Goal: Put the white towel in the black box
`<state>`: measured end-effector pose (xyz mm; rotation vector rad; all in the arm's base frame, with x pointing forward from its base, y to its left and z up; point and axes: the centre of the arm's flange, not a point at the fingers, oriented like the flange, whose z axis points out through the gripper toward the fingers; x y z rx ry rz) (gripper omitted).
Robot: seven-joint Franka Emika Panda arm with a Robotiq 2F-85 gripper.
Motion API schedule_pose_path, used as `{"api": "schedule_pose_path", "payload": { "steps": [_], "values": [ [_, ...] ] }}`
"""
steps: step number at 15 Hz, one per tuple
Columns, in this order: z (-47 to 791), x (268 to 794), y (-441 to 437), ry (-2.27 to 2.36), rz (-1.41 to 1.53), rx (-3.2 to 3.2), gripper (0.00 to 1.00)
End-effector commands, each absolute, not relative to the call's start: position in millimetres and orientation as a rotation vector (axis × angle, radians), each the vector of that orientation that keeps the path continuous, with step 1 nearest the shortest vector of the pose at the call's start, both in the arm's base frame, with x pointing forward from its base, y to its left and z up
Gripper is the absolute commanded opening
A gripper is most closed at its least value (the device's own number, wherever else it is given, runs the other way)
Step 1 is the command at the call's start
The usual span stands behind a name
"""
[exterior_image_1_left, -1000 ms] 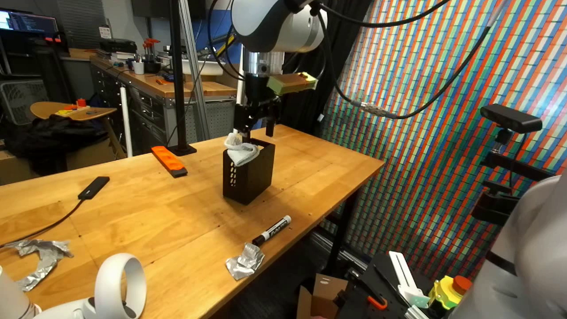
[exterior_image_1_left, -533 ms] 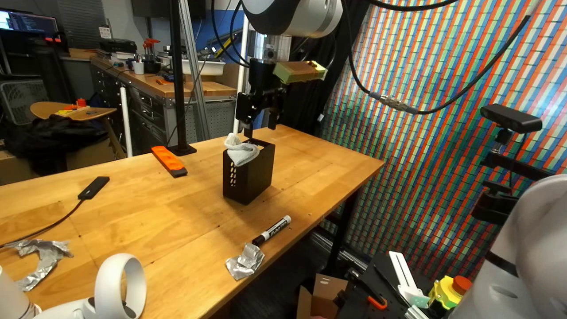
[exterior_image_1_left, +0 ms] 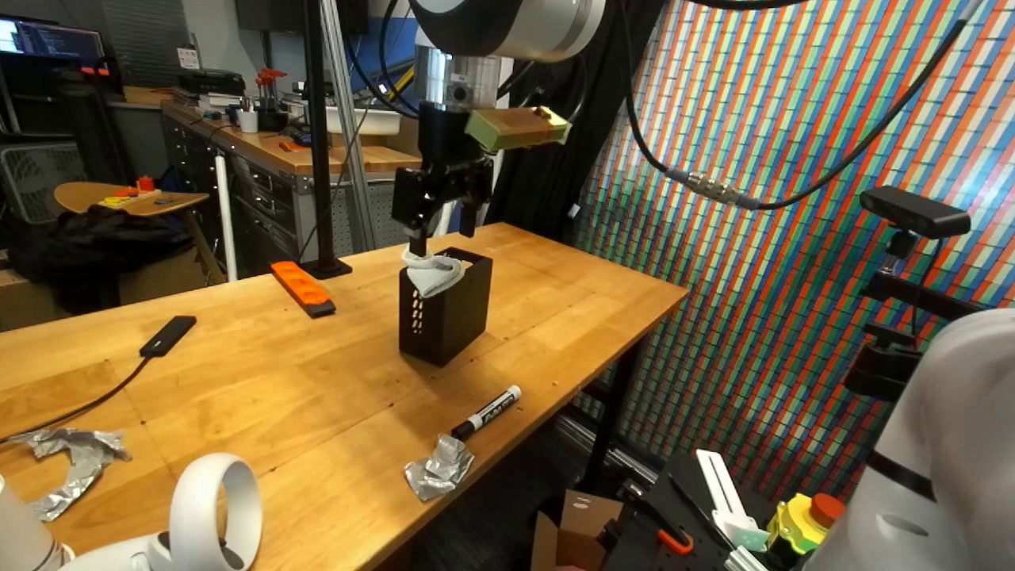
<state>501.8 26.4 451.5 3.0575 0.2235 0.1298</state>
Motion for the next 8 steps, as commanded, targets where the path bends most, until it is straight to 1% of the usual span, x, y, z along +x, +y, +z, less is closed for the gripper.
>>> {"api": "schedule_pose_path", "payload": {
  "steps": [1,8],
  "values": [
    [455,500,41,0.236,0.184,3.062,1.0],
    [427,512,45,0.283,0.184,3.059,1.0]
  ]
}}
